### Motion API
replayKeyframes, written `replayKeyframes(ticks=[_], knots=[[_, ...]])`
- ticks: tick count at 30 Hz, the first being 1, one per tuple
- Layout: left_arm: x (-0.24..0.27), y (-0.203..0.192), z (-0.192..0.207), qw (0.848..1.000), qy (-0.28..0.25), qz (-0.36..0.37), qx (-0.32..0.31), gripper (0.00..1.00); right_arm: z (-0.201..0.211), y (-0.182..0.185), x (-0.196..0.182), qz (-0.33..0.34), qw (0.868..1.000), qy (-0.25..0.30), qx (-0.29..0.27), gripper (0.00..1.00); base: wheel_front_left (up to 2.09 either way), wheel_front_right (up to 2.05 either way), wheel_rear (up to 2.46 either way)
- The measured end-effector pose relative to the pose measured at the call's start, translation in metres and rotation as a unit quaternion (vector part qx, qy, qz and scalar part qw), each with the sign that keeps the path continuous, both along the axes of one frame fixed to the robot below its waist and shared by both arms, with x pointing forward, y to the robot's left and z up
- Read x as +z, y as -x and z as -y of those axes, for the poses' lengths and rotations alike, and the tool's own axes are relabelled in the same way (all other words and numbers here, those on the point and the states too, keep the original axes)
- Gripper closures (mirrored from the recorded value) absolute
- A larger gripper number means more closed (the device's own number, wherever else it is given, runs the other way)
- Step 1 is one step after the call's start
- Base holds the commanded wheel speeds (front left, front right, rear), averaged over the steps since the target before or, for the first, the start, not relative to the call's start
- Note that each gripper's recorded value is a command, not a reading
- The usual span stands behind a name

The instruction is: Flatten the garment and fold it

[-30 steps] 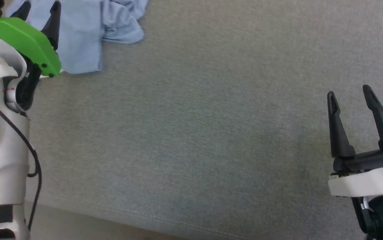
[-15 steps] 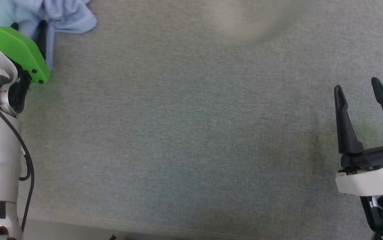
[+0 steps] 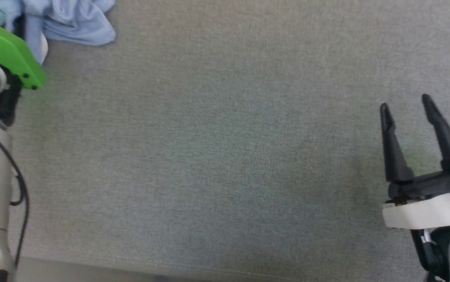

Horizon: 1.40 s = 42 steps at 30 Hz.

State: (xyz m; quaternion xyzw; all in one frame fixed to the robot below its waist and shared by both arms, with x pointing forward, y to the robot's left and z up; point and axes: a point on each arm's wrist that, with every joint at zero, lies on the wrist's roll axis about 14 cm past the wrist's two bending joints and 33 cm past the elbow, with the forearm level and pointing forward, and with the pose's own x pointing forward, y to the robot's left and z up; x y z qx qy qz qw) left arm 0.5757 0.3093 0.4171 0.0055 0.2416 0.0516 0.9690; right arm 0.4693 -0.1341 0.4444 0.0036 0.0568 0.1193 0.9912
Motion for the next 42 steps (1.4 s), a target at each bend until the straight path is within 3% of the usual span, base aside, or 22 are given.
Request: replayKeyframes(ticks=[10,17,21,25,30,37,42], knots=[[0.131,-0.007,0.01,0.989,0.004,0.142,-0.033,1.0,-0.012,0.015,0.036,0.041,0.999,-0.03,0.001,0.0,0.0,0.0,0.0],[0.244,0.004,0.05,0.962,0.013,0.261,-0.079,1.0,-0.019,0.033,0.063,0.069,0.996,-0.047,0.005,0.0,0.0,0.0,0.0],[0.307,0.019,0.083,0.938,0.057,0.325,-0.107,1.0,-0.019,0.045,0.078,0.086,0.994,-0.064,0.004,0.0,0.0,0.0,0.0],[0.352,0.038,0.117,0.92,0.071,0.359,-0.144,1.0,-0.012,0.057,0.094,0.107,0.991,-0.076,-0.005,0.0,0.0,0.0,0.0],[0.396,0.064,0.181,0.889,0.11,0.39,-0.215,1.0,0.003,0.071,0.109,0.13,0.988,-0.081,-0.025,0.0,0.0,0.0,0.0],[0.419,0.093,0.265,0.852,0.143,0.398,-0.31,1.0,0.031,0.086,0.121,0.152,0.983,-0.078,-0.065,0.0,0.0,0.0,0.0],[0.414,0.105,0.307,0.837,0.155,0.381,-0.36,1.0,0.047,0.095,0.126,0.161,0.98,-0.078,-0.088,0.0,0.0,0.0,0.0]])
